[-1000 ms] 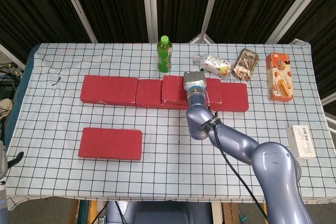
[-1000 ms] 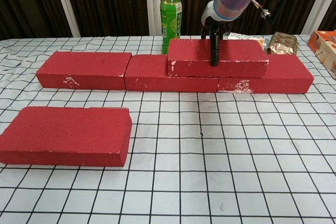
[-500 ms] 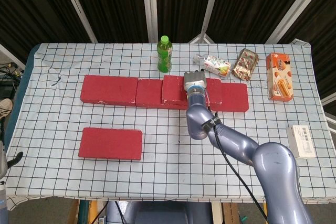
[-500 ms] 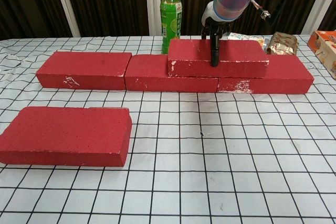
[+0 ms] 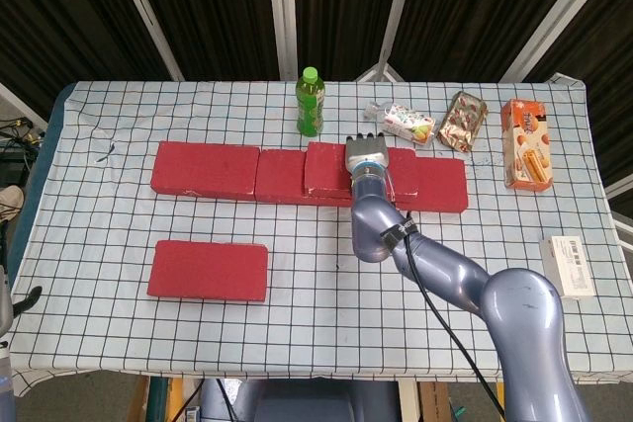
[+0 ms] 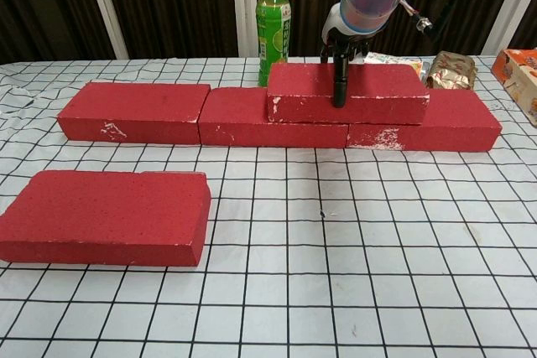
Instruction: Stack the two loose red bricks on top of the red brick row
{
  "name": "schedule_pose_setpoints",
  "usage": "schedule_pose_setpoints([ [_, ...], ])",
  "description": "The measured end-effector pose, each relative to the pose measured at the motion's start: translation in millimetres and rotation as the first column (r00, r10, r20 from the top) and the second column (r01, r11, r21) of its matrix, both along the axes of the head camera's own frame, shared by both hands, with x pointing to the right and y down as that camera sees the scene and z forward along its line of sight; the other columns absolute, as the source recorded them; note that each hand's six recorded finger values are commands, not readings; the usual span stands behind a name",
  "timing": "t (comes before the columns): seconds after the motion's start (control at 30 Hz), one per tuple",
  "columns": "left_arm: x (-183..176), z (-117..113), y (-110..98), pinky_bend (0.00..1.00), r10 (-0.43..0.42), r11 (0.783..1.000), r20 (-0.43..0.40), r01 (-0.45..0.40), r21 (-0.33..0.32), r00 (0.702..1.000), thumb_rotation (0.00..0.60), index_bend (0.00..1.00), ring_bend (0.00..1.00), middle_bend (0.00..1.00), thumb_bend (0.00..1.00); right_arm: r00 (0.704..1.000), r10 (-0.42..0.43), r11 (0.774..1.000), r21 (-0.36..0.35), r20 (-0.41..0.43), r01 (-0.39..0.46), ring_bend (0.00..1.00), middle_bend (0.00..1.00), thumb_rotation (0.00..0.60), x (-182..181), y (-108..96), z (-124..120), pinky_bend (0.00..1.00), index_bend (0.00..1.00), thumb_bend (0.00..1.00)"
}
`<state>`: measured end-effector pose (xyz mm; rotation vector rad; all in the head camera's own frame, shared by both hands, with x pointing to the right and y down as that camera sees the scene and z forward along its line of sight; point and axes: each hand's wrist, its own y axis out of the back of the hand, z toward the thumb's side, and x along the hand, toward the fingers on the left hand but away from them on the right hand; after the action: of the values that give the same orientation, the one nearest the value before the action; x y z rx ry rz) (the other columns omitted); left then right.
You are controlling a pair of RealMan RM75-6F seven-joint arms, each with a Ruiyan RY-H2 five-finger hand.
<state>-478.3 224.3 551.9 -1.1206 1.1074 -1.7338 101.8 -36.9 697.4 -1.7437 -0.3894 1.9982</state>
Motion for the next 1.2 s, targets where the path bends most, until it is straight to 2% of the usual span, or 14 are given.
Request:
schedule_pose_setpoints([
  [0.43, -0.3, -0.9, 0.4, 0.04, -0.007, 1.000, 0.004, 0.007, 0.004, 1.000, 0.600, 0.00, 0.00, 0.00, 0.00, 1.000, -0.001, 1.000, 0.001, 0.002, 0.001, 0.00, 0.01, 0.600, -1.0, -1.9, -5.4, 0.00, 0.00, 0.19],
  [0.8, -1.4, -2.3, 0.5, 0.04, -0.009, 1.000, -0.001, 0.009, 0.010, 1.000, 0.600, 0.00, 0.00, 0.00, 0.00, 1.000, -0.013, 1.000, -0.013, 0.020, 0.014, 0.00, 0.00, 0.600, -6.8, -1.2, -18.8, 0.00, 0.00, 0.19],
  [1.0, -2.6, -2.7, -0.7, 0.04, -0.002, 1.000, -0.008, 0.002, 0.012, 1.000, 0.600, 0.00, 0.00, 0.00, 0.00, 0.995, -0.018, 1.000, 0.002, 0.094, 0.018, 0.00, 0.00, 0.600, -9.2, -7.2, -45.6, 0.00, 0.00, 0.19],
  [1.2, -5.0, -1.0, -3.9, 0.04, 0.011, 1.000, -0.034, -0.011, 0.011, 0.999, 0.600, 0.00, 0.00, 0.00, 0.00, 0.971, -0.033, 0.996, 0.083, 0.236, 0.014, 0.00, 0.00, 0.600, 18.9, -7.9, -96.3, 0.00, 0.00, 0.19],
])
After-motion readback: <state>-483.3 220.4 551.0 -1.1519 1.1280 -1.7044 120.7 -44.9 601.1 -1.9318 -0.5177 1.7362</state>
